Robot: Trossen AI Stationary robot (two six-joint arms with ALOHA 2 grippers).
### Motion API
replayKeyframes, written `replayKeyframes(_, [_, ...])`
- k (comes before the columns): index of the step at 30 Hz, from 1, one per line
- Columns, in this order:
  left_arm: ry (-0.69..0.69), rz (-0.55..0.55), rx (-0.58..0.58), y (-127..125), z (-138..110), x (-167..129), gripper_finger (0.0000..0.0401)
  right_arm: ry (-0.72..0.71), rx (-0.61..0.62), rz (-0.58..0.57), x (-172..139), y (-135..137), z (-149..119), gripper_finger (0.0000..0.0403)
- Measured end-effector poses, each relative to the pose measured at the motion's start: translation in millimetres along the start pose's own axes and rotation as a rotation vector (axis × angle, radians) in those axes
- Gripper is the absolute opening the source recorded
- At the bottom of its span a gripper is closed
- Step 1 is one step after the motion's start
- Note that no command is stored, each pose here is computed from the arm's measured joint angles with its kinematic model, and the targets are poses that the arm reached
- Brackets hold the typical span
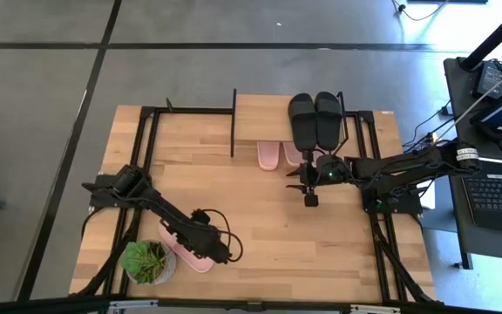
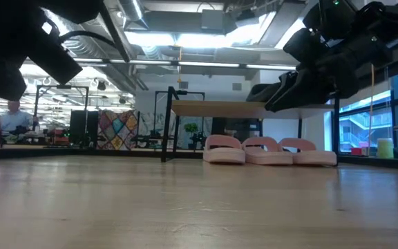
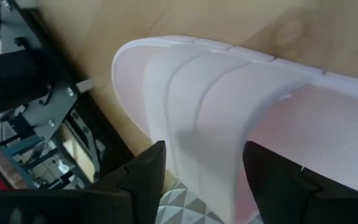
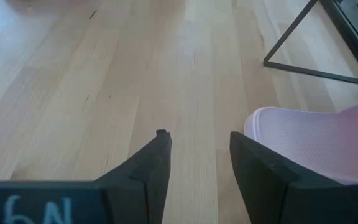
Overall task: Pick and place slides into the shelf
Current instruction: Put the pink slipper under the shelf
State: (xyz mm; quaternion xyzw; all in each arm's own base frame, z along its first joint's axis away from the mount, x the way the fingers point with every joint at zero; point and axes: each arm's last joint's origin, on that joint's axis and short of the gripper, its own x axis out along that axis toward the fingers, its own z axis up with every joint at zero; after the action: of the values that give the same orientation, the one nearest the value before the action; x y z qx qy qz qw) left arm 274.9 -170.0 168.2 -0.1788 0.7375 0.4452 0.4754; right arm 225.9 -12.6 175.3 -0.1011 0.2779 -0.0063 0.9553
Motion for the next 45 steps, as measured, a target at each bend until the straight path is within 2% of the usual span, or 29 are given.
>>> replayKeyframes(6, [-0.034,-0.067,0.044,-7,1,0,0.0204,0.000,0.000,0.000,0,0,0,0.0165])
replayKeyframes(13, [-0.030,-0.034,0.029,-3,1,0,0.0191,0.001,0.000,0.000,0,0,0,0.0165])
replayKeyframes(19, [-0.032,-0.022,0.033,-2,1,2,0.0128,0.001,0.000,0.000,0,0,0,0.0165])
replayKeyframes(26, [-0.027,-0.041,0.073,-3,6,-3,0.0014,0.001,0.005,0.000,0,0,0,0.0165])
replayKeyframes(30, [-0.043,-0.092,0.128,-2,22,-16,0.0014,0.001,0.040,0.000,0,0,0,0.0165])
replayKeyframes(35, [-0.166,-0.145,0.221,1,48,-44,0.0006,0.001,0.125,0.000,0,0,0,0.0165])
replayKeyframes(42, [-0.353,-0.163,0.409,20,92,-87,0.0004,-0.027,0.167,-0.013,-8,-1,4,0.0165])
replayKeyframes(45, [-0.425,-0.112,0.495,29,114,-93,0.0003,-0.070,0.171,-0.075,-19,-5,10,0.0165])
